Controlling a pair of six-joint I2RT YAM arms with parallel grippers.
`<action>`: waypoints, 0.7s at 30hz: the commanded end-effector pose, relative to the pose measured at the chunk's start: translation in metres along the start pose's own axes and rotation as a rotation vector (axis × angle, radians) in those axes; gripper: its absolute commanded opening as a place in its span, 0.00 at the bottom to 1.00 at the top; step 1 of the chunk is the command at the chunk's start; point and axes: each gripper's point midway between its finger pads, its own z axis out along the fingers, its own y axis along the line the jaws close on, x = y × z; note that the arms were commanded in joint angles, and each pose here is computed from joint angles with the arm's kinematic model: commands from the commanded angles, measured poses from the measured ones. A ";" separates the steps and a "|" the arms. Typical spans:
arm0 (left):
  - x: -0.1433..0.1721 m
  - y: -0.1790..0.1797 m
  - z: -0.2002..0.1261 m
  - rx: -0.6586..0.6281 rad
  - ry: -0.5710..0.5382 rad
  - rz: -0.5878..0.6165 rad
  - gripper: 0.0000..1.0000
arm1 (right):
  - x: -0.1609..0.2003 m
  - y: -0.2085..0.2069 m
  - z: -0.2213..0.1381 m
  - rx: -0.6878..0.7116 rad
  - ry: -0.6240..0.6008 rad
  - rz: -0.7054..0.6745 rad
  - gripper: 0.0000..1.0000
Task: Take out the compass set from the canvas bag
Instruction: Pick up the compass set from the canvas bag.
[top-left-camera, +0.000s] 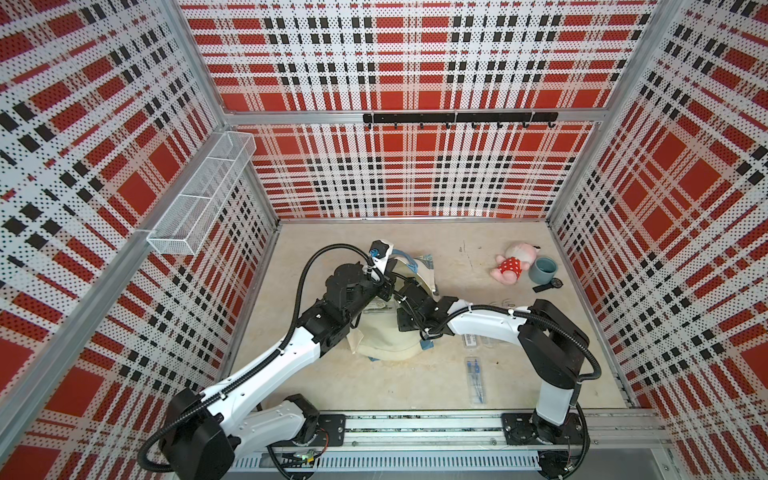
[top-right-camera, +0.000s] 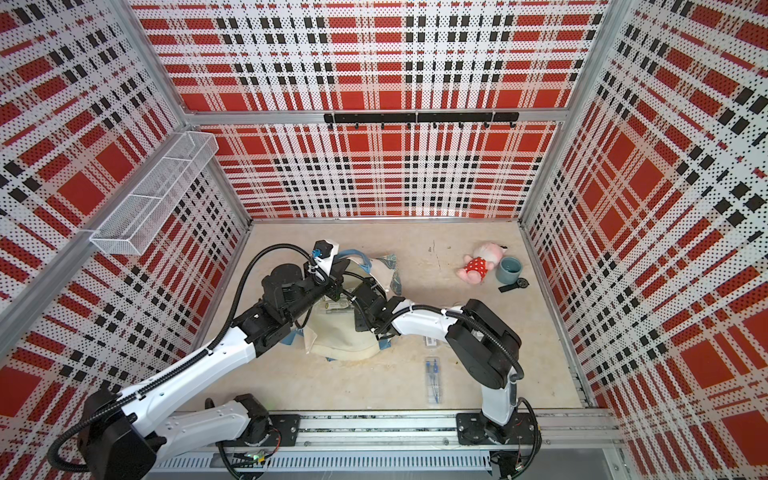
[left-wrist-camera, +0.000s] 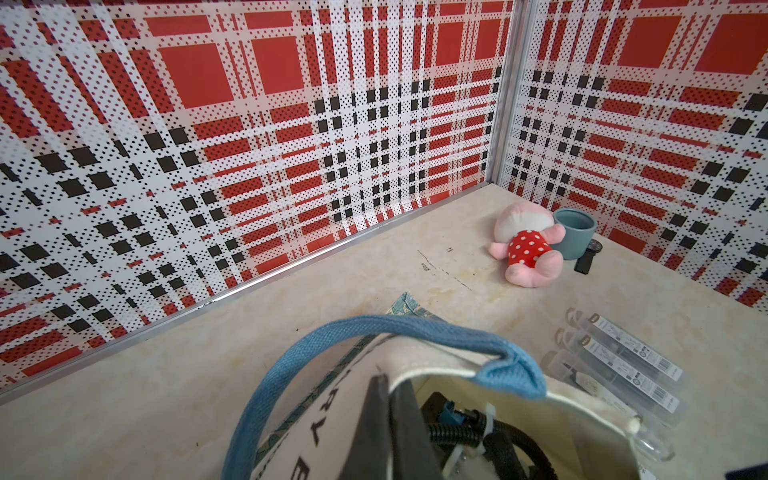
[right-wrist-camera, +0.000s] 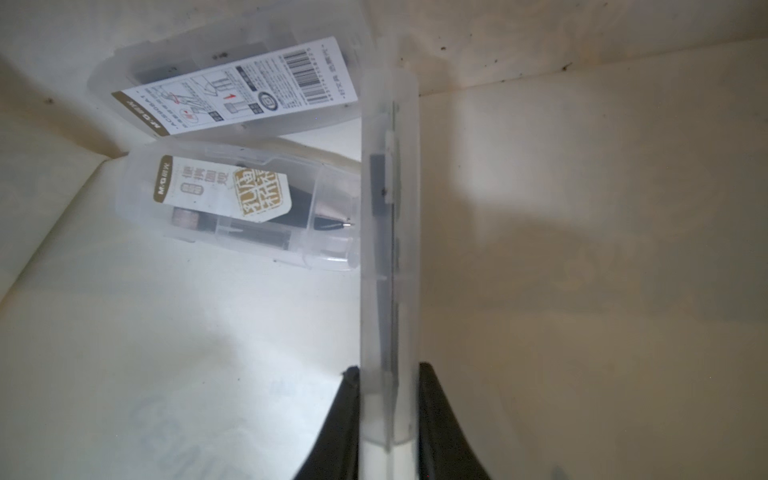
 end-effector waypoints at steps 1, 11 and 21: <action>-0.022 0.000 -0.002 0.002 -0.074 -0.012 0.00 | -0.022 0.024 -0.034 -0.085 -0.056 -0.008 0.17; -0.024 0.003 -0.001 -0.014 -0.083 -0.013 0.00 | -0.008 0.038 -0.098 -0.228 -0.024 -0.031 0.16; -0.025 0.005 0.001 -0.022 -0.086 -0.017 0.00 | 0.029 0.065 -0.145 -0.423 0.030 -0.098 0.16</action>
